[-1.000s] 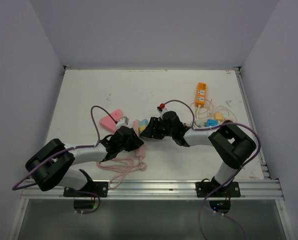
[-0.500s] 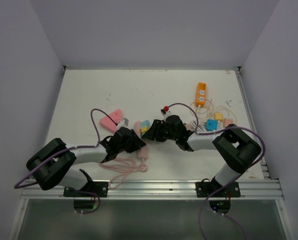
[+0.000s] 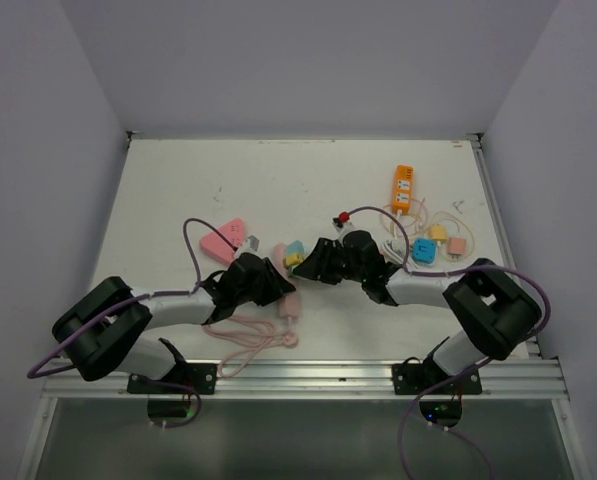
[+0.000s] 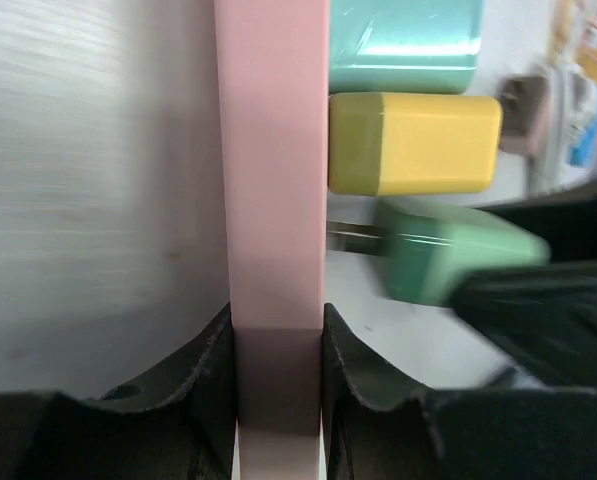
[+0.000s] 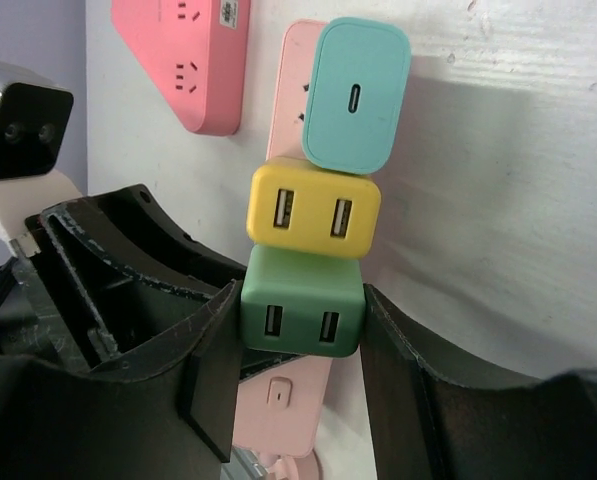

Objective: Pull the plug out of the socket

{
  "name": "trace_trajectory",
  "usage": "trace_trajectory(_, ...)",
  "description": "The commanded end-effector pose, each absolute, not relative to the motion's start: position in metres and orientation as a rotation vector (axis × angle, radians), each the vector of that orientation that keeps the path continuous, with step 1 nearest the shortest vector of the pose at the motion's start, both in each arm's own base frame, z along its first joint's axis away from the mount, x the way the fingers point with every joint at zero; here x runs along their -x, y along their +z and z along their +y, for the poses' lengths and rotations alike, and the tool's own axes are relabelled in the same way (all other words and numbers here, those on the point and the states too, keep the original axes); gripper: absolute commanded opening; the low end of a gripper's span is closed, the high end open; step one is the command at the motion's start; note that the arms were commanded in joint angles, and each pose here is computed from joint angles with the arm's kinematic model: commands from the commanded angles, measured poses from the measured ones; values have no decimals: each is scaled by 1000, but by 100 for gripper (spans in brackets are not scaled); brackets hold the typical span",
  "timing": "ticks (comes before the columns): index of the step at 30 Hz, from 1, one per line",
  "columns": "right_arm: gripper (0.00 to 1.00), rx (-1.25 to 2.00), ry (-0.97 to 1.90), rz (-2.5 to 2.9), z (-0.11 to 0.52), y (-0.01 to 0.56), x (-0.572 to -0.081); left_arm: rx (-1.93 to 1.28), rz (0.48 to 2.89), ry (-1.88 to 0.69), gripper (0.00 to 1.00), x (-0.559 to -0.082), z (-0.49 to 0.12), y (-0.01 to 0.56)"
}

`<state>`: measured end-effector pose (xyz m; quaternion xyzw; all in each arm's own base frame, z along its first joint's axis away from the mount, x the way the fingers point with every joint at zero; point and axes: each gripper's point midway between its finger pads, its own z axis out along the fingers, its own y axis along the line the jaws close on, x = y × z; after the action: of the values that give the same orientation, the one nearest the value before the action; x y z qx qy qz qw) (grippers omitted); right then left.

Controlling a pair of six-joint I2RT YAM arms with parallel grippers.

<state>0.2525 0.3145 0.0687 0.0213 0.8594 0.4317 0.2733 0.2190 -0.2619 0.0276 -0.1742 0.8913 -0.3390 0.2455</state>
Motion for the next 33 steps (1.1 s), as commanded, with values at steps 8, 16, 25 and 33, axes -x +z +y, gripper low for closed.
trace_trajectory(8,0,-72,1137,2122,287,132,-282,647,2569,-333,0,-199,-170,-38)
trace_trajectory(16,0,-278,863,2192,218,96,-297,588,2565,-386,0,-202,-178,-34)
trace_trajectory(25,0,-483,642,2259,151,52,-302,470,2550,-500,0,-210,-200,-25)
trace_trajectory(33,45,-594,531,2279,121,39,-302,424,2550,-533,0,-210,-209,-23)
